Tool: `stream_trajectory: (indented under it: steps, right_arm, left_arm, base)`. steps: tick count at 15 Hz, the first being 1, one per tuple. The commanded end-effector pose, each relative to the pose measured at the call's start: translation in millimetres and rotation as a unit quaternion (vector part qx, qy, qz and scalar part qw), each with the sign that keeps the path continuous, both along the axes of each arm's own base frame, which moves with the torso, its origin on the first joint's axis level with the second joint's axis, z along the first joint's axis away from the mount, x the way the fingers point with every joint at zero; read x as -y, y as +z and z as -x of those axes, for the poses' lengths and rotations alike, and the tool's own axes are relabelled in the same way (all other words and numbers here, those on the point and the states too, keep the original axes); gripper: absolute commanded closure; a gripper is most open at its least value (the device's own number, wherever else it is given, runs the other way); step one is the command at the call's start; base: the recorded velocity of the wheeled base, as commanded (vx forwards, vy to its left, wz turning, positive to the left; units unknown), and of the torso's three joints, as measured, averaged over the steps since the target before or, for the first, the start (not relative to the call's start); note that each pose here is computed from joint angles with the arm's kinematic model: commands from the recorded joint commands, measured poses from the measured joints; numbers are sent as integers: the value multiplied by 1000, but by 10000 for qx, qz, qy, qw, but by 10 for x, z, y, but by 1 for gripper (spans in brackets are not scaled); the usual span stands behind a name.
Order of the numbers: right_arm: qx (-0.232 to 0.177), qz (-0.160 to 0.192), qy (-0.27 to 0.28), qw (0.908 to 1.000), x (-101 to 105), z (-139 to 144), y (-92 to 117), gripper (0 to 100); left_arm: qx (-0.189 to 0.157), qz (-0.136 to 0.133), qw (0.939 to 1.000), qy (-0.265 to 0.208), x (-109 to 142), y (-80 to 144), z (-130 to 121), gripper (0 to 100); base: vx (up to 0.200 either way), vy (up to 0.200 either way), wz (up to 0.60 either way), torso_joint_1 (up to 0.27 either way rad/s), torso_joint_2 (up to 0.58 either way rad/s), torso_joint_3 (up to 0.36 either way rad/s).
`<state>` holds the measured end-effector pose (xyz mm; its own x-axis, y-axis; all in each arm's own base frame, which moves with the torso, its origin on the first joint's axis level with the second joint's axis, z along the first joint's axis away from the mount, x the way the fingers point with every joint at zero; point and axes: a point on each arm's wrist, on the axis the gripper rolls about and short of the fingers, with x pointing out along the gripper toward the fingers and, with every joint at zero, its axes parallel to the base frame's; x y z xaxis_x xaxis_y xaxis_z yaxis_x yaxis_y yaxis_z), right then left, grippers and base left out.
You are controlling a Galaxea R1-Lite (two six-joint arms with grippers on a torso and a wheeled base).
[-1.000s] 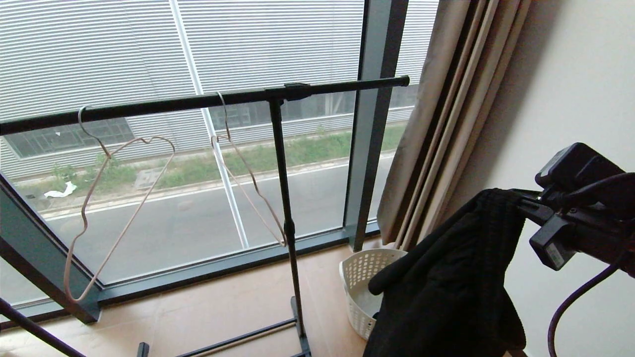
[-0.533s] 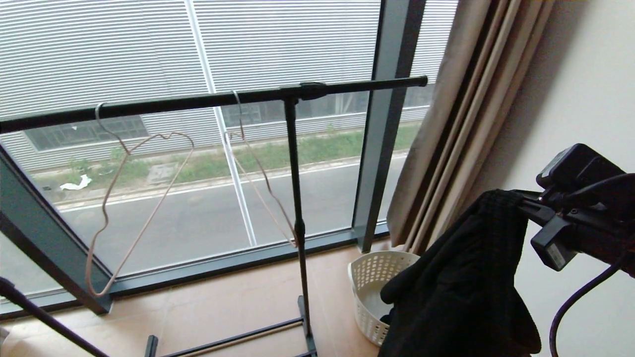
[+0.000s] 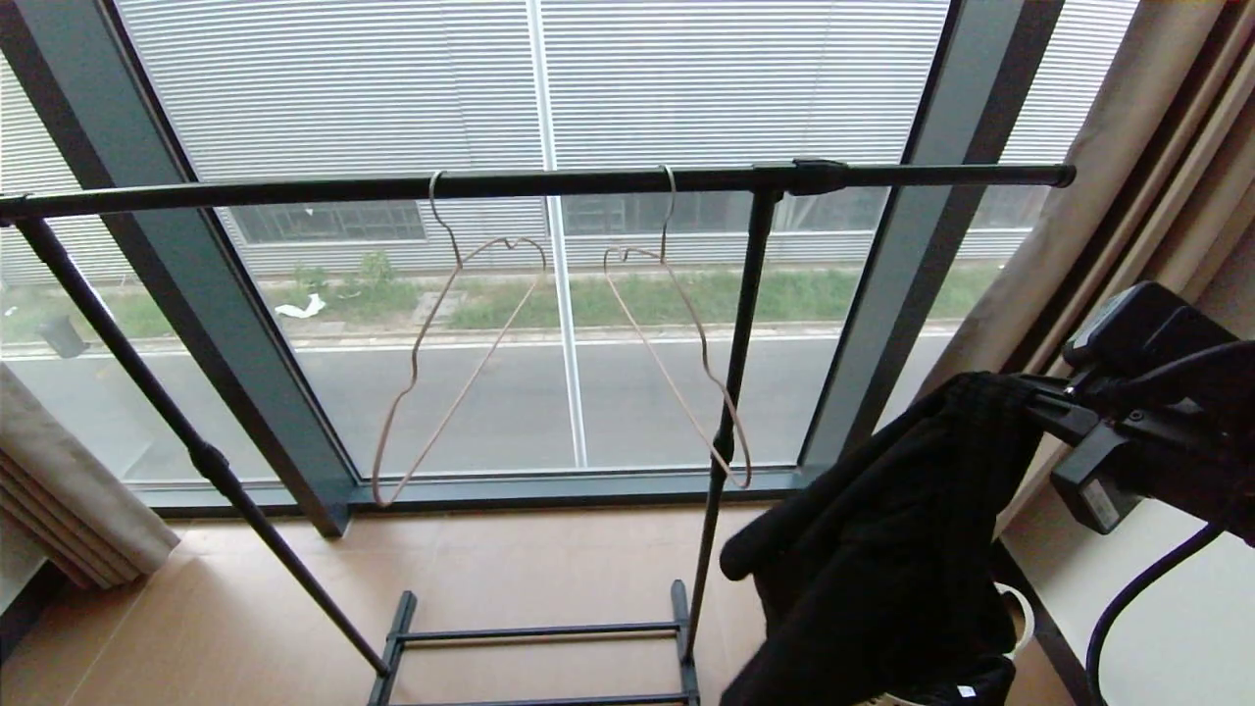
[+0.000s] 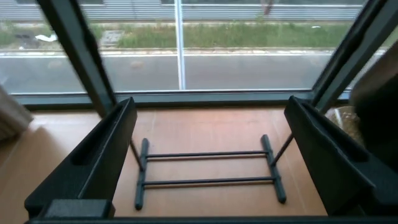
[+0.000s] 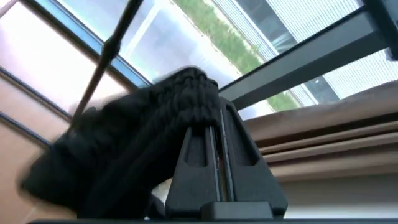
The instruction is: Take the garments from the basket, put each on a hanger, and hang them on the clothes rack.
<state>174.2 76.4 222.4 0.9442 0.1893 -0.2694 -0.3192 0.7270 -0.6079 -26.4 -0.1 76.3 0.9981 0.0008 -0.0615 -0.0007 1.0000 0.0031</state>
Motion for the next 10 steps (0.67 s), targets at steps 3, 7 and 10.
stream_trajectory:
  steps: [3, 7, 10]
  right_arm:
    - [20, -10, 8, 10000, -3, -1, 6, 100]
    - [27, -13, 8, 10000, -3, -2, 8, 100]
    - [159, -80, -40, 9998, 29, 32, 73, 100]
  left_arm:
    - [-7, 0, 10000, 3, 0, -1, -1, 0]
    - [-7, 8, 10000, 4, 0, -1, -1, 0]
    - [-7, 8, 10000, 4, 0, -1, -1, 0]
  base:
    - [0, 200, 0, -7, 5, 4]
    - [0, 50, 0, -3, -4, 1]
    - [0, 0, 0, 0, 0, 0]
